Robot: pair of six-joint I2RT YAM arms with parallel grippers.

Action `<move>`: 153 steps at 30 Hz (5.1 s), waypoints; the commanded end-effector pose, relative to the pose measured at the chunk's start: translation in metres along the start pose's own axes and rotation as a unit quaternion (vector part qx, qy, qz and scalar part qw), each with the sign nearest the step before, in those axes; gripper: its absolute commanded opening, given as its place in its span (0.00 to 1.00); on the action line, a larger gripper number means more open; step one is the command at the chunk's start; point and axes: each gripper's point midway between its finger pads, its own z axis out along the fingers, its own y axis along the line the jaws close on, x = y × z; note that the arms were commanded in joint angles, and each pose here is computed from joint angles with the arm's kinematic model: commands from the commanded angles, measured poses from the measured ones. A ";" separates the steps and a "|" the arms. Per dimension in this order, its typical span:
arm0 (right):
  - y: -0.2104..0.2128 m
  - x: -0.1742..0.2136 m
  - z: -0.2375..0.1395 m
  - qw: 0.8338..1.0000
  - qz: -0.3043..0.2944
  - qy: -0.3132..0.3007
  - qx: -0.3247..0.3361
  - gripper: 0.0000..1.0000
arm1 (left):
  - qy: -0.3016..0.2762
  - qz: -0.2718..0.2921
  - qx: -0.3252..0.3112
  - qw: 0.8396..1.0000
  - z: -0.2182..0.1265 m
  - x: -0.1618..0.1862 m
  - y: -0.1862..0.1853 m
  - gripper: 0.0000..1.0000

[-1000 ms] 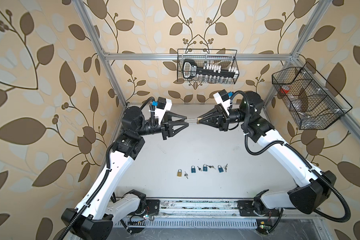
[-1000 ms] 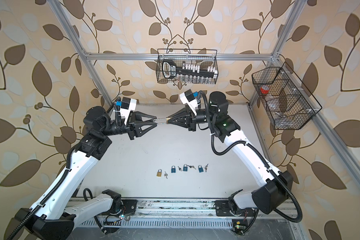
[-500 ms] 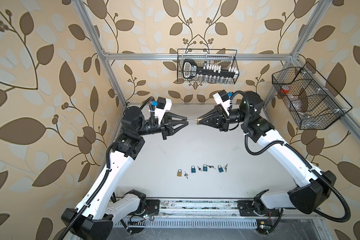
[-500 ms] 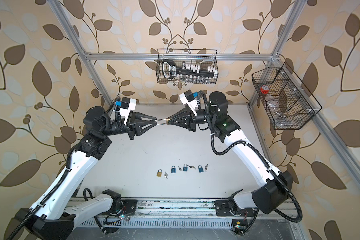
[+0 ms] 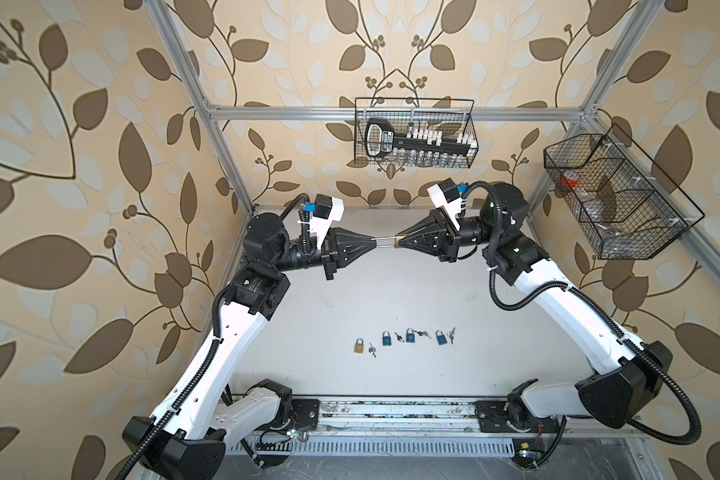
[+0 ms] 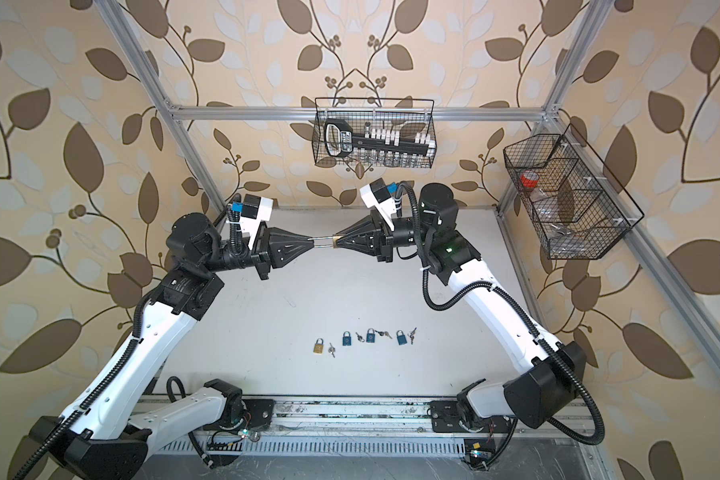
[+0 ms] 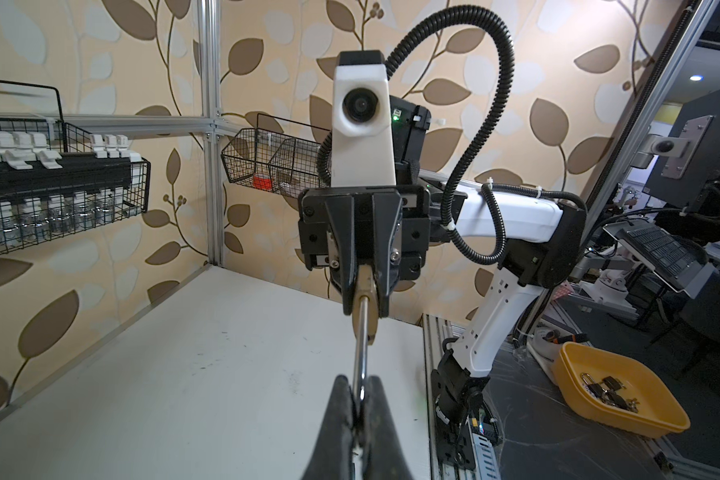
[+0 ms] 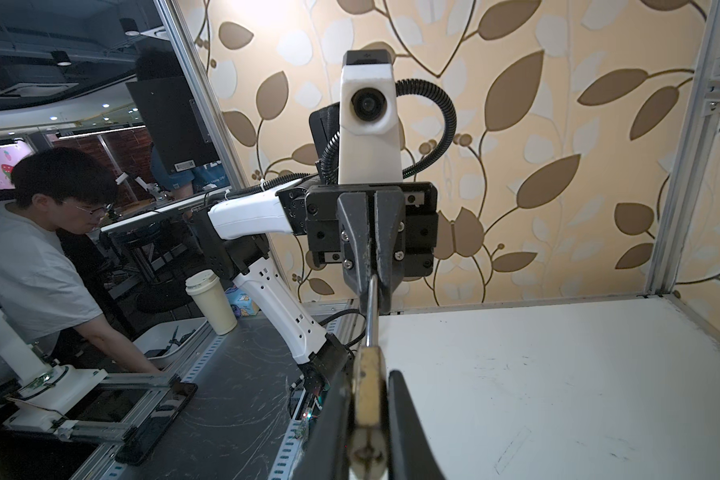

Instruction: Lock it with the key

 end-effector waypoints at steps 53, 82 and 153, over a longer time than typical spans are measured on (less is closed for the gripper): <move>0.003 0.002 -0.007 0.999 -0.002 0.029 0.013 0.41 | -0.059 0.003 0.033 0.998 -0.003 -0.024 -0.017 0.00; 0.010 -0.008 -0.007 1.000 -0.008 0.015 0.005 0.00 | -0.053 -0.002 0.027 0.998 -0.002 -0.018 -0.013 0.00; 0.011 -0.004 -0.018 0.999 0.018 0.006 0.031 0.00 | -0.015 0.005 0.060 0.998 -0.003 -0.008 -0.020 0.00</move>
